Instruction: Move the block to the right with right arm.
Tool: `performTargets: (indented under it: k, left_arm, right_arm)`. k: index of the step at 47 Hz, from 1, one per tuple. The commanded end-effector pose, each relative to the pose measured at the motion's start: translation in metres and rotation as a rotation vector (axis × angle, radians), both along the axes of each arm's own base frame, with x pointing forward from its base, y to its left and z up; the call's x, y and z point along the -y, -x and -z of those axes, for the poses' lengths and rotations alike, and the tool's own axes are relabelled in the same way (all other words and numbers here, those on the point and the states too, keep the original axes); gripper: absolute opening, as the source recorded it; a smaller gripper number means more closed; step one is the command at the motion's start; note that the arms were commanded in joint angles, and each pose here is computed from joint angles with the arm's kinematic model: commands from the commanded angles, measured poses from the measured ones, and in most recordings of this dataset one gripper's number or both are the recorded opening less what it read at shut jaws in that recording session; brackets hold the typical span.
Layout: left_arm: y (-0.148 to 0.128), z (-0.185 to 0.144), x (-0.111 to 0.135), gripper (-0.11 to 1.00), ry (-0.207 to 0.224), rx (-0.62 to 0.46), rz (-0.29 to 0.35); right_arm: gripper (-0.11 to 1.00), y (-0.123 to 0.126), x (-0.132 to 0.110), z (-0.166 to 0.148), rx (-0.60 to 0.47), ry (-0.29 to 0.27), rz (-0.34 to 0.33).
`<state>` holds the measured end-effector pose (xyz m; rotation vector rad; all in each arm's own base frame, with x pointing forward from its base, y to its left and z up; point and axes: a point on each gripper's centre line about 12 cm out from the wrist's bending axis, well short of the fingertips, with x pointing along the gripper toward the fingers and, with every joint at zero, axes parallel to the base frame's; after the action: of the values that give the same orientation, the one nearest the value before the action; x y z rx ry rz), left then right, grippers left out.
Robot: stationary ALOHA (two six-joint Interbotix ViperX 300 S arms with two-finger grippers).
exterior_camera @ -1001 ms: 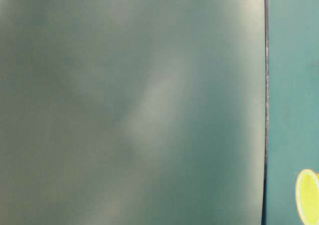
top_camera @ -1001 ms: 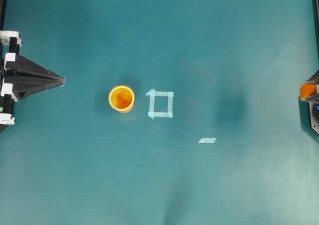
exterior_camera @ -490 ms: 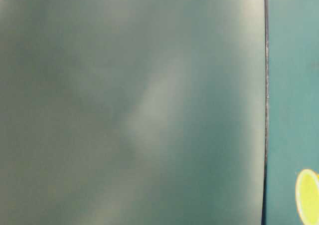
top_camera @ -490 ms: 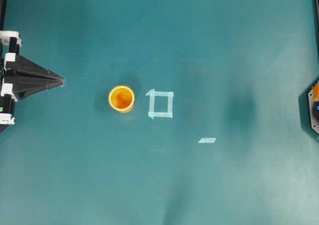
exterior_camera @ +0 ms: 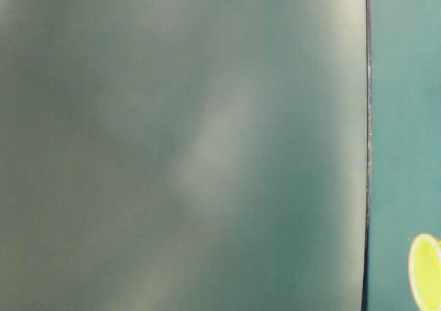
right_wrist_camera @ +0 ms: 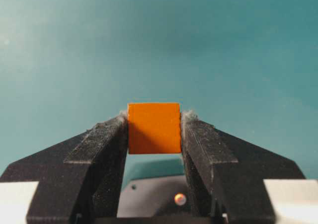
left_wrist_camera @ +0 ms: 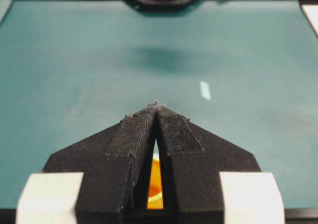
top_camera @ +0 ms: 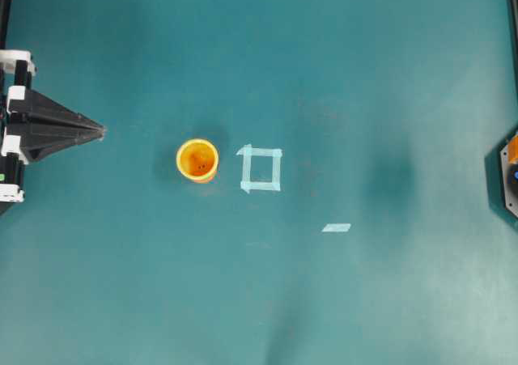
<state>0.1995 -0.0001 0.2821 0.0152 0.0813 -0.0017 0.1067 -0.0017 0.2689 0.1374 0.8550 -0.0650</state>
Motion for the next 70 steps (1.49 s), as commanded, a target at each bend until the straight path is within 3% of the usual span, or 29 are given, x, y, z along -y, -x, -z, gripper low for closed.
performTargets:
  k: [1, 70]
  left_arm:
    - [-0.0022, -0.0120, 0.0000, 0.00, -0.005, 0.031, 0.001]
    - [-0.0007, -0.0138, 0.0000, 0.00, -0.005, 0.040, 0.001]
  right_arm:
    - [0.41, -0.0015, -0.0002, -0.0028, 0.005, -0.003, -0.001]
    - [0.41, -0.0025, 0.0001, -0.0004, -0.002, 0.002, -0.002]
